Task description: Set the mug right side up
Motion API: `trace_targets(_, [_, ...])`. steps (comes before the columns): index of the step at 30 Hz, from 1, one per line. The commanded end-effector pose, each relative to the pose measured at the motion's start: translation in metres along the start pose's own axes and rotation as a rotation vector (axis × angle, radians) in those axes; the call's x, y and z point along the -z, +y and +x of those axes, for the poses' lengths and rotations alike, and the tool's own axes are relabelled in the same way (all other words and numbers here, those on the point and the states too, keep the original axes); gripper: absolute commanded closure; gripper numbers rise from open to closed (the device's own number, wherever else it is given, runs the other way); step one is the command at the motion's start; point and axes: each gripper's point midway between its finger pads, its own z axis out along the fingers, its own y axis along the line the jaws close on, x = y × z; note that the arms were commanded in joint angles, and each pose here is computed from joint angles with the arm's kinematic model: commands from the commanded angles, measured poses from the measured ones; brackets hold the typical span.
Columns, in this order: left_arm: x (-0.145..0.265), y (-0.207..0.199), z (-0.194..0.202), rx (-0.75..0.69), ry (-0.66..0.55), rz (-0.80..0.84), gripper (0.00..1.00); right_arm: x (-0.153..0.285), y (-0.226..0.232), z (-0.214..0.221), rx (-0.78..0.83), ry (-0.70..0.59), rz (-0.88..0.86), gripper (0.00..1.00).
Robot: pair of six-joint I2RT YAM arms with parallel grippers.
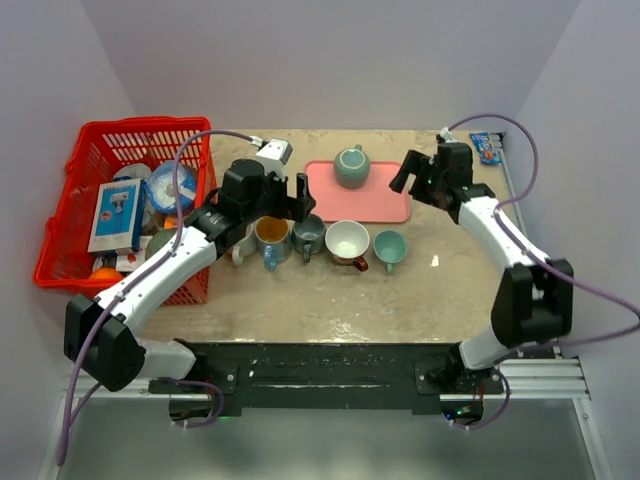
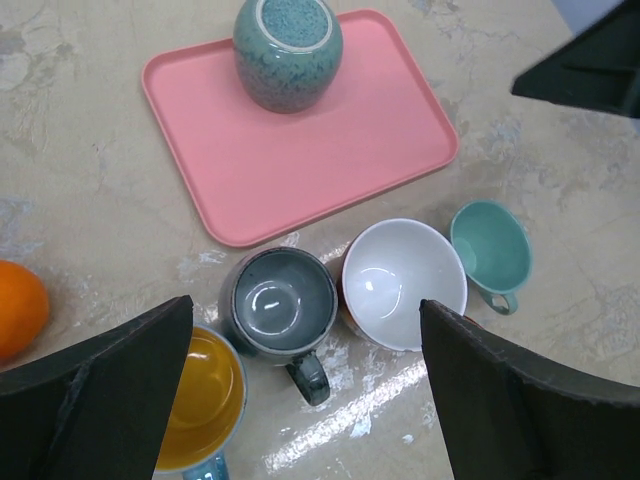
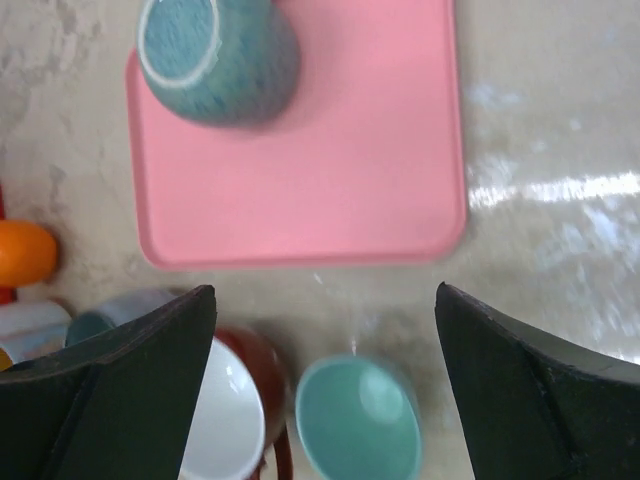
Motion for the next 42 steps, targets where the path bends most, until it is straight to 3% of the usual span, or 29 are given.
trace_targets(1, [0.0, -0.006, -0.026, 0.012, -0.062, 0.019, 0.01, -0.044, 0.053, -0.063, 0.049, -0.174, -0.195, 0.08])
trace_targets(5, [-0.007, -0.008, -0.033, 0.012, -0.075, 0.024, 0.01, -0.106, 0.063, -0.075, -0.007, -0.223, -0.257, 0.11])
trace_targets(11, [-0.014, -0.013, -0.039, 0.009, -0.115, 0.053, 0.01, -0.156, 0.09, -0.104, -0.146, -0.316, -0.388, 0.17])
trace_targets(19, [-0.031, -0.01, -0.035, 0.008, -0.103, 0.044, 0.01, -0.216, 0.107, -0.09, -0.247, -0.262, -0.476, 0.19])
trace_targets(24, [-0.045, -0.006, -0.033, -0.005, -0.082, 0.027, 0.01, -0.22, 0.117, -0.067, -0.222, -0.169, -0.5, 0.22])
trace_targets(31, [-0.065, 0.0, -0.032, -0.01, -0.077, -0.001, 0.01, -0.192, 0.112, -0.014, -0.205, -0.024, -0.475, 0.25])
trace_targets(38, [-0.08, 0.003, -0.028, -0.008, -0.065, -0.014, 0.01, -0.163, 0.103, 0.013, -0.109, 0.034, -0.4, 0.28])
trace_targets(42, [-0.086, 0.008, -0.028, -0.002, -0.064, -0.042, 0.01, -0.139, 0.111, 0.011, -0.043, 0.002, -0.359, 0.29])
